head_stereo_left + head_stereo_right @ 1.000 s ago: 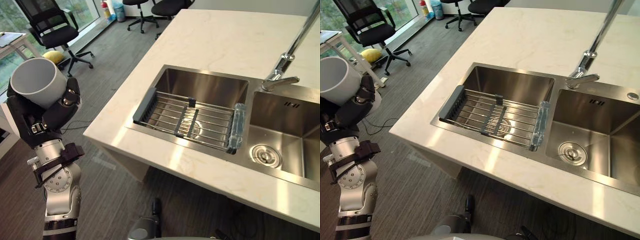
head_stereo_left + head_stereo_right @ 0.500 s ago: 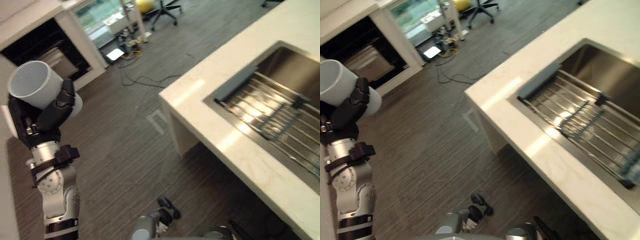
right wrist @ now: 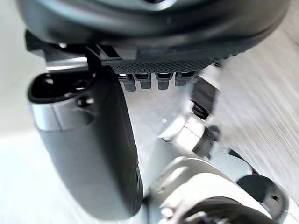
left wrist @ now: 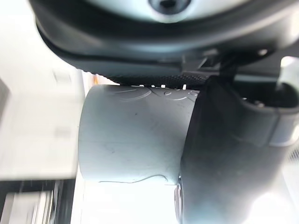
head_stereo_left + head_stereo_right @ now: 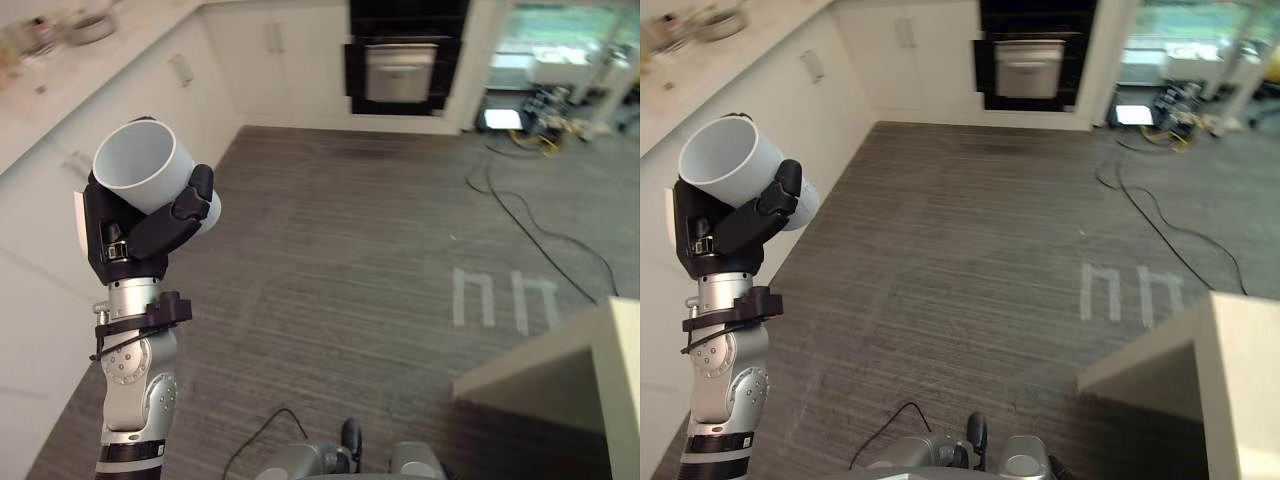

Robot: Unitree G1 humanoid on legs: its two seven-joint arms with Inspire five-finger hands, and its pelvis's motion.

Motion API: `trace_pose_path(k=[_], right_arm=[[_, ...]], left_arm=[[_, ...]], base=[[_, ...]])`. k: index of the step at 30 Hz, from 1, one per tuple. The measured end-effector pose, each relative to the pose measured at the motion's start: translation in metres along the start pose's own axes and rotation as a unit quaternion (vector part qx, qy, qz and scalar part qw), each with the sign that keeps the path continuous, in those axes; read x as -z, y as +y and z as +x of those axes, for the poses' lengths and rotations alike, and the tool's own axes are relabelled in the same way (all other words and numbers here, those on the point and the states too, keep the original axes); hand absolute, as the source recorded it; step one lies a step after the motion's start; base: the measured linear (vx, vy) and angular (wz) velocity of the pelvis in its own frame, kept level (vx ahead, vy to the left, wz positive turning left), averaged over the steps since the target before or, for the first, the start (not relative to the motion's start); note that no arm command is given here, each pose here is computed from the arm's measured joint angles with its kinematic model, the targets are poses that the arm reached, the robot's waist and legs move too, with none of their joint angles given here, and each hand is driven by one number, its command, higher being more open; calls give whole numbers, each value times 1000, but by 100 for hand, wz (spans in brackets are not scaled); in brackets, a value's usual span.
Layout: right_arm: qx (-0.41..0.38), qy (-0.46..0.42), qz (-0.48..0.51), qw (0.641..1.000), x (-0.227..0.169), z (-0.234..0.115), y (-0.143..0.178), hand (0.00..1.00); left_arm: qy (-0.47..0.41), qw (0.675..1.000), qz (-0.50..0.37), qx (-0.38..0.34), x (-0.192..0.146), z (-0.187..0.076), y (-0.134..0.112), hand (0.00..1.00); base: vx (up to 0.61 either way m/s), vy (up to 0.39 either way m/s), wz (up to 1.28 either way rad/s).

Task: Walk over to the sink, pick up the cup, carry it to the dishwasher, place the cup inside the dishwasher, then close the dishwasher door

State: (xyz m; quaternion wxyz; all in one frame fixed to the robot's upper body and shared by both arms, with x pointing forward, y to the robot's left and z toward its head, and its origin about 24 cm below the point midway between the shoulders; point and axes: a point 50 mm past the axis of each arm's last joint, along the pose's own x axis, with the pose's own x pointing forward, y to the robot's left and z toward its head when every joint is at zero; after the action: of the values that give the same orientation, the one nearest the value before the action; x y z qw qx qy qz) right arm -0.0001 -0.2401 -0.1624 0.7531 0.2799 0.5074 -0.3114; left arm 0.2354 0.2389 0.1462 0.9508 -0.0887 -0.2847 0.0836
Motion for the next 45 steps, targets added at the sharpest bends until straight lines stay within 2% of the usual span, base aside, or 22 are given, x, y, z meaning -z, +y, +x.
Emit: trace_pose_path(k=[3,6,9,17,26,37,45], right_arm=[[-27,0,-23,999,-15,6,16,100],[-76,-1,-36,996,-30,15,51,100],[-105,-2,-15,994,-35,17,68,100],[-109,19,49,993,-25,15,60,100],[-134,22,66,988,-18,13,61,100],[-141,21,59,988,-13,10,50,100],[-136,9,55,989,-19,8,43,100]], left_arm=[[14,1000,0,-1,3,-3,1,0],[31,999,-14,4,8,-7,1,0],[39,998,-28,27,11,-11,-4,0],[41,994,-53,82,14,-14,-11,0],[61,994,-86,38,31,-22,-15,0],[104,992,-60,-40,54,-31,-3,0],[110,993,-45,-16,54,-30,-1,0]], base=[[38,-167,18],[-35,-205,-4],[-102,-236,-16],[-57,-154,-29],[-17,-13,-7],[-52,-16,26],[-20,-7,28]])
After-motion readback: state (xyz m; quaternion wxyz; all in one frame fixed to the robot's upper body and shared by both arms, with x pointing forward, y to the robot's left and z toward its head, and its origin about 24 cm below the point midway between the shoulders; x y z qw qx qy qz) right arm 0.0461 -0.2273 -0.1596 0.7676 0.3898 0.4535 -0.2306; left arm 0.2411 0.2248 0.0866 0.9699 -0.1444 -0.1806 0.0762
